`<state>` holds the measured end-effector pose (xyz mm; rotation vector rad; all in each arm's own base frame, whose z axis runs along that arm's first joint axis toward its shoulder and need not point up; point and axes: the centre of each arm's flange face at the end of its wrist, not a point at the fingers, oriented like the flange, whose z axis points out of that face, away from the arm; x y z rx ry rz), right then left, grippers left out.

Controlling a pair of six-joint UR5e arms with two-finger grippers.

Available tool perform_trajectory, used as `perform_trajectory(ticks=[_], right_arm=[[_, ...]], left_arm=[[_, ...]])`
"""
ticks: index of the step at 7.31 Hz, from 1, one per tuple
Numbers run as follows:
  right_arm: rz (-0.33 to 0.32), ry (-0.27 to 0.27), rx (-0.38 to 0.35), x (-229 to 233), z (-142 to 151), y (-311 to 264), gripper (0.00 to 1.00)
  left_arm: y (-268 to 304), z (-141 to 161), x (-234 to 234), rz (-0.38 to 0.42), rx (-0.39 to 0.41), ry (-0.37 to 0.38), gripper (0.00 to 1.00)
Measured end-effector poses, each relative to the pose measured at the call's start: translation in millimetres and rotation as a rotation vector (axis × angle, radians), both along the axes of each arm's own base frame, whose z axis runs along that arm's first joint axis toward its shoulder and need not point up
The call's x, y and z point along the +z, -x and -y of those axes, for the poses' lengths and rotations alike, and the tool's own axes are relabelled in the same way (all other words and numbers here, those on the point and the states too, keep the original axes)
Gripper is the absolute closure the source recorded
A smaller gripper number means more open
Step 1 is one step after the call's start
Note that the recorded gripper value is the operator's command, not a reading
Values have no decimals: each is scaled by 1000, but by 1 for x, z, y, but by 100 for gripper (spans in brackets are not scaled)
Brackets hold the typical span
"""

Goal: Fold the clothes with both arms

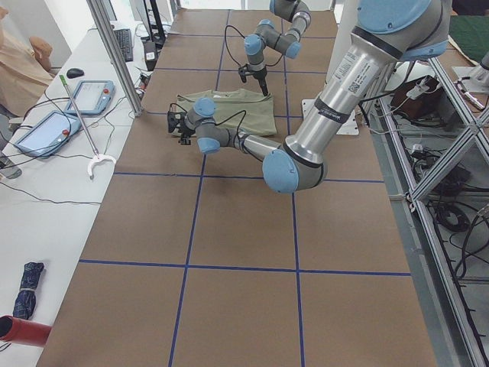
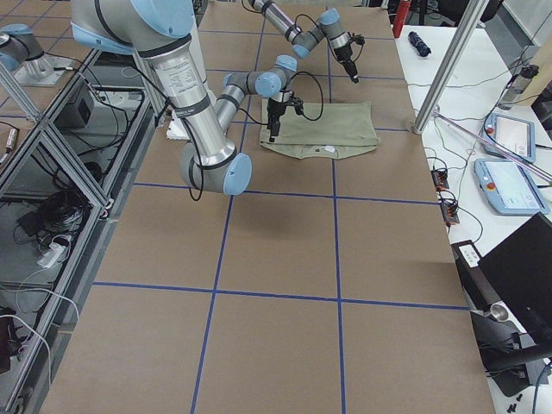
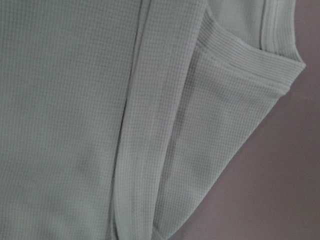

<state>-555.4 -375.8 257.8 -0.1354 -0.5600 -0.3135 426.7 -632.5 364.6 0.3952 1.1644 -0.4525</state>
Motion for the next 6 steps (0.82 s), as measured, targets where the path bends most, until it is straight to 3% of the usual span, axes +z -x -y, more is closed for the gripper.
perform_trajectory(ticks=[6], right_arm=[[-32, -3, -48, 5, -1, 27, 0]], left_arm=[[2, -8, 9, 2, 4, 6, 45]])
